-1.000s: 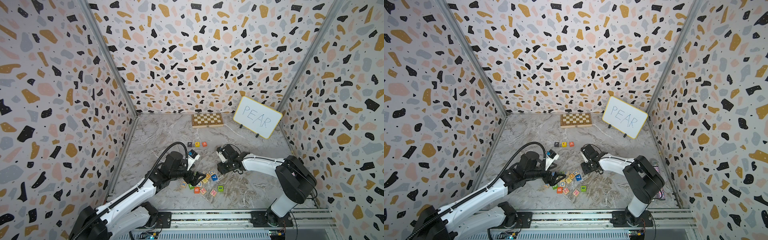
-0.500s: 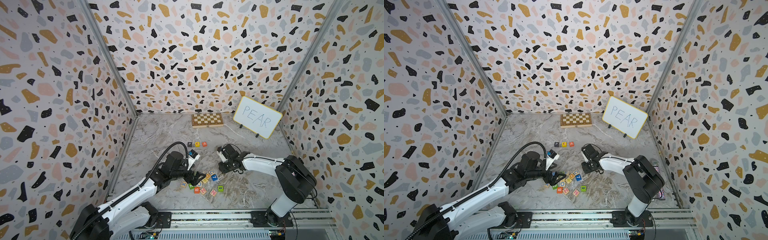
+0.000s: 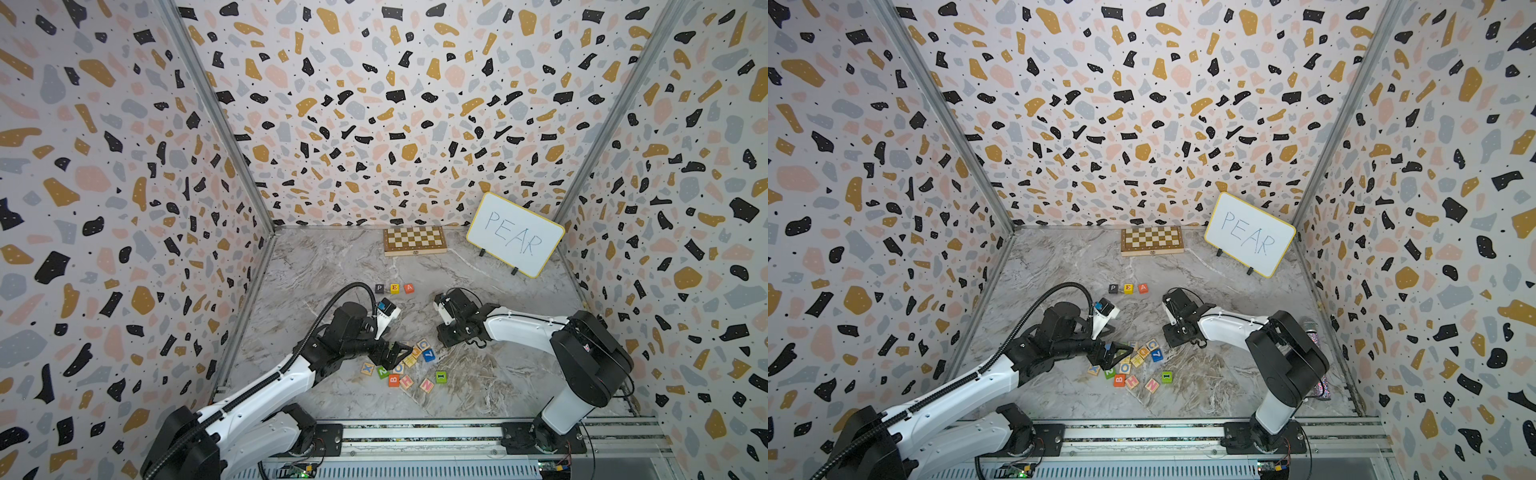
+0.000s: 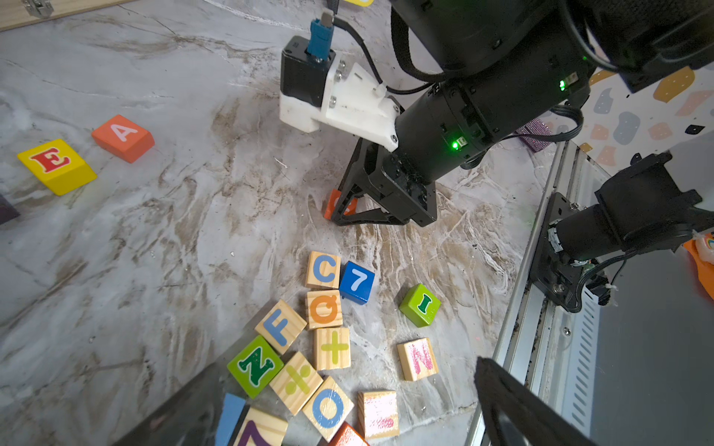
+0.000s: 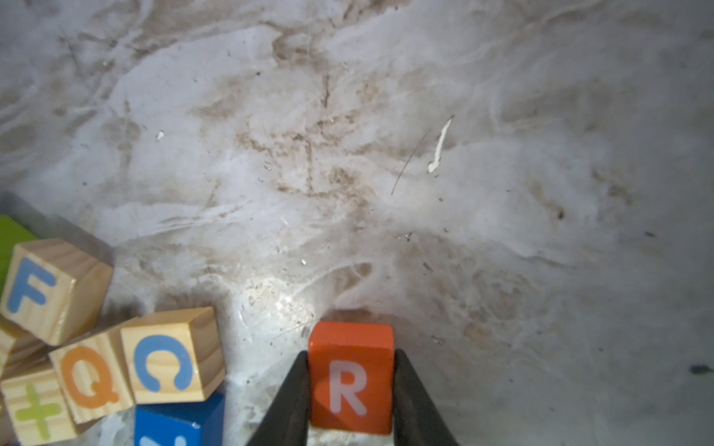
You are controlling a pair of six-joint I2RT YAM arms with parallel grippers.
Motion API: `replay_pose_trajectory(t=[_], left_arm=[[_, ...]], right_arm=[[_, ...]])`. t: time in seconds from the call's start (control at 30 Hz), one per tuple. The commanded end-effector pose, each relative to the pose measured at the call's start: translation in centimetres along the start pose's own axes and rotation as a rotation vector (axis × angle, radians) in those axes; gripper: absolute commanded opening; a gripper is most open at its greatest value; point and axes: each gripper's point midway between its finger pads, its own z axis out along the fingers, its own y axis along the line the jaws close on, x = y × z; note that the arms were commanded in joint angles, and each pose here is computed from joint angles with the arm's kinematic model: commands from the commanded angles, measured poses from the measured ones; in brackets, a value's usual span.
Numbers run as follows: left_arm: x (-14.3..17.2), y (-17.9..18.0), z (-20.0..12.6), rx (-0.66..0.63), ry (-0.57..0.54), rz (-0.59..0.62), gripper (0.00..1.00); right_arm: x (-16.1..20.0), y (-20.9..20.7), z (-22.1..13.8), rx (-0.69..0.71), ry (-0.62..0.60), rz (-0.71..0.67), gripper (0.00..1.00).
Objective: Spell the uppercase word “pear” with letter blocks
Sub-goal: Pick up the letter block from the center of the board.
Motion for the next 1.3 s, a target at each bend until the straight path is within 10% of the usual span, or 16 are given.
replay_pose_trajectory(t=[0.0, 1.27], left_arm=[[-0.9, -0.3, 0.1, 0.011, -0.036, 0.033, 0.99], [-6.7, -0.7, 1.5, 0.045, -0.118, 0.192, 0.99]], right_arm=[[0.3, 0.0, -1.1, 0.008, 0.021, 0.008, 0.21], [-7.3, -0.5, -4.0, -0.026, -0.145, 0.058, 0.19]])
